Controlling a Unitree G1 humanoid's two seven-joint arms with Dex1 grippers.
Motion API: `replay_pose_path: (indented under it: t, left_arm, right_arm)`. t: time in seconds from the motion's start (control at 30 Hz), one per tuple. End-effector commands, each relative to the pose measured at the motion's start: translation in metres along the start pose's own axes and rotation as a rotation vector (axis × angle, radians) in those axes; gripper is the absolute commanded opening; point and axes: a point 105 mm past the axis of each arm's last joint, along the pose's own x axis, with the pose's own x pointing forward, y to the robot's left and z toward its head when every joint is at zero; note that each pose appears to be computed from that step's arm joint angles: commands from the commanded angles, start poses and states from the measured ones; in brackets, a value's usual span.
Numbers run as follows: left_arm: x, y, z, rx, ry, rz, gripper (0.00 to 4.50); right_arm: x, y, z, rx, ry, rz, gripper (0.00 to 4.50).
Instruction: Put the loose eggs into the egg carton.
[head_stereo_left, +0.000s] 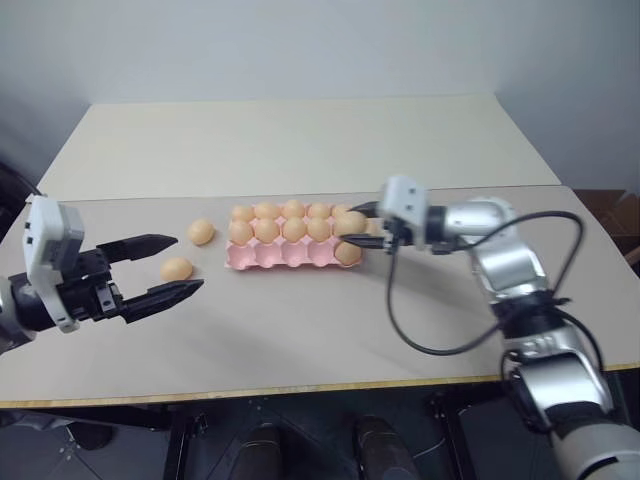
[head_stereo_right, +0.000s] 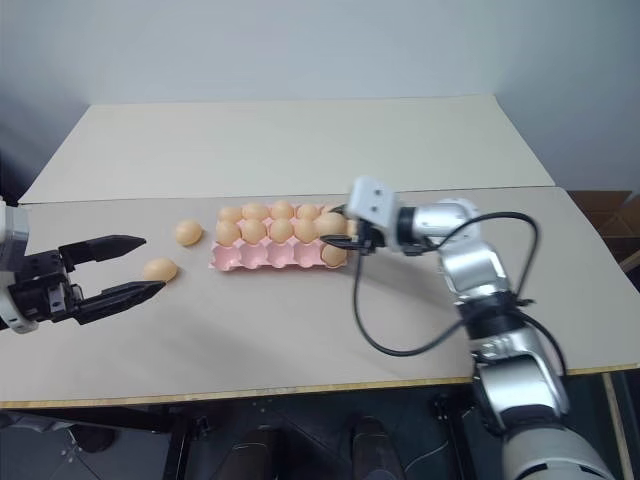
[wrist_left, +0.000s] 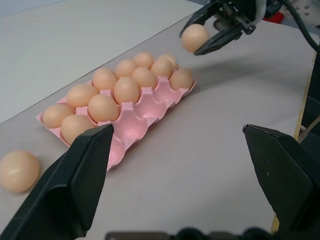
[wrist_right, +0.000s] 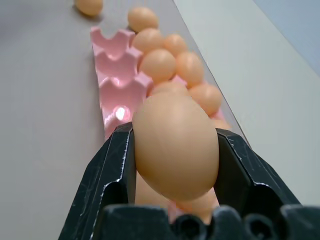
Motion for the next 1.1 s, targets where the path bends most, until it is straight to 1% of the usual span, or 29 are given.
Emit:
replay_pose_path:
  t: [0.03,0.1,0.17,0.2,0.23,0.33,0.37,0.5,0.57,0.63,0.67,0.73,0.8,0.9,0.97,1.1]
  left_arm:
    - [-0.001,-0.001,0.009,0.055,-0.01,-0.002,4.5]
    - [-0.002,0.001,0.011,0.06,-0.012,0.003,4.5]
    - [-0.003,0.001,0.011,0.065,-0.012,0.01,4.5]
    - [-0.004,0.001,0.011,0.067,-0.01,0.013,4.5]
    - [-0.004,0.001,0.011,0.068,-0.008,0.015,4.5]
    - [-0.005,0.0,0.009,0.067,-0.003,0.012,4.5]
    - [-0.005,0.0,0.009,0.067,-0.002,0.011,4.5]
    - [-0.004,0.003,0.006,0.077,0.01,0.018,4.5]
    - [-0.006,0.006,0.005,0.076,0.013,0.026,4.5]
    - [-0.008,0.008,0.004,0.077,0.018,0.033,4.5]
    - [-0.01,0.011,0.003,0.081,0.019,0.042,4.5]
    - [-0.013,0.015,0.003,0.089,0.018,0.054,4.5]
    - [-0.017,0.02,0.003,0.088,0.017,0.055,4.5]
    - [-0.024,0.022,0.002,0.04,0.029,0.025,4.5]
    - [-0.028,0.02,-0.001,0.023,0.045,0.001,4.5]
    - [-0.029,0.02,-0.002,0.024,0.045,0.006,4.5]
  right_arm:
    - [0.014,-0.006,-0.002,-0.015,0.034,-0.03,1.93]
    - [0.021,-0.006,-0.006,0.002,0.049,-0.028,1.93]
    - [0.023,-0.004,-0.009,0.01,0.063,-0.007,2.66]
    - [0.023,-0.003,-0.01,0.009,0.066,0.0,2.88]
    - [0.023,-0.002,-0.011,0.012,0.065,0.002,3.23]
    - [0.021,-0.005,-0.005,0.03,0.036,-0.025,4.3]
    - [0.02,-0.006,-0.003,0.035,0.03,-0.031,4.47]
    - [0.0,-0.015,0.012,0.066,-0.056,-0.082,4.47]
    - [-0.029,-0.016,0.019,0.069,-0.104,-0.101,4.47]
    - [-0.053,-0.014,0.022,0.061,-0.118,-0.108,4.47]
    - [-0.069,-0.013,0.022,0.06,-0.114,-0.114,4.47]
    - [-0.089,-0.01,0.022,0.06,-0.104,-0.121,4.47]
    - [-0.125,-0.006,0.015,0.084,-0.036,-0.167,4.47]
    - [-0.161,0.008,0.006,0.11,0.045,-0.19,4.47]
    - [-0.171,0.016,0.001,0.158,0.063,-0.202,4.47]
    - [-0.171,0.022,-0.007,0.2,0.075,-0.232,4.47]
